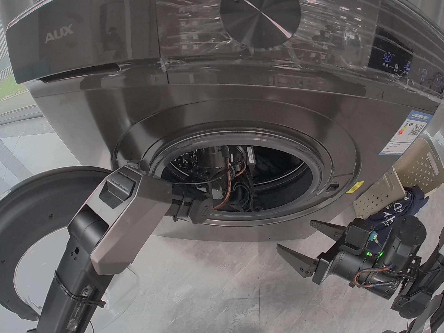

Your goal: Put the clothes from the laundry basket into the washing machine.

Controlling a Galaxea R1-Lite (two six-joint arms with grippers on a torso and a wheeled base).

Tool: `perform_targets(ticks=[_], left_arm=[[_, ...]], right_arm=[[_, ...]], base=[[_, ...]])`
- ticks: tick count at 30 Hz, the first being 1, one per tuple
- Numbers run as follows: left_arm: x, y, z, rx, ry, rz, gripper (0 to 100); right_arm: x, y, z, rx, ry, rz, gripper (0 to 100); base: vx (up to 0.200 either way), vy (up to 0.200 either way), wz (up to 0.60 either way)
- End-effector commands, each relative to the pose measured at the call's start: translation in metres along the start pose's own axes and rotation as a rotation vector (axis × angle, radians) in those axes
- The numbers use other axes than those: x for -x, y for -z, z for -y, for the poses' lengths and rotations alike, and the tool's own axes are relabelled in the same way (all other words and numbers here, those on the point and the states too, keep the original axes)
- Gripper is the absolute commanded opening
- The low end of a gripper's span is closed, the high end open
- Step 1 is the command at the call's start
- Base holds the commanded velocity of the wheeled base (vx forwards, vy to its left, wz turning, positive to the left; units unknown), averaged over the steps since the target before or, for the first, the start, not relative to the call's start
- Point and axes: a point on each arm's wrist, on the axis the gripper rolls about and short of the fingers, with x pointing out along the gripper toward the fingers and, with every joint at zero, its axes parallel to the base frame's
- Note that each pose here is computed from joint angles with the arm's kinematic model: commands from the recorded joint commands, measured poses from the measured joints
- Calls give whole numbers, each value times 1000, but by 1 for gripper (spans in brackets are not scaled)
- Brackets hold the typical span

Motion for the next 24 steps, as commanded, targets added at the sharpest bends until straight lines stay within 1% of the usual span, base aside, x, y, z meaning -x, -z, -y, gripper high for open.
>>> perform_targets(ticks=[1,6,10,12,17,18,19,20,21,24], left_arm=[[-15,-4,-10,13,-41,79,0],[-15,-4,-10,15,-38,96,0],[-15,-9,-13,17,-43,111,0],[-15,-14,-12,19,-41,122,0],[-14,-12,-9,23,-37,120,0],[-13,-14,-5,29,-29,120,100],[-13,-14,-5,29,-29,120,100],[-6,-18,4,33,-17,90,100],[0,-19,9,31,-12,65,100],[20,-11,18,7,-4,-66,100]], right_arm=[[0,0,0,0,-1,-2,100],[0,0,0,-2,-1,-2,100],[0,1,0,-2,0,-4,100],[0,1,0,-2,0,-4,100],[0,1,0,-3,0,-5,100],[0,1,0,-3,0,-7,100],[0,1,0,-3,0,-7,100],[1,2,0,-3,0,-8,100],[1,2,0,-3,0,-8,100],[1,2,0,-3,0,-8,100]], base=[[0,0,0],[0,0,0],[0,0,0],[0,0,0],[0,0,0],[0,0,0],[0,0,0],[0,0,0],[0,0,0],[0,0,0]])
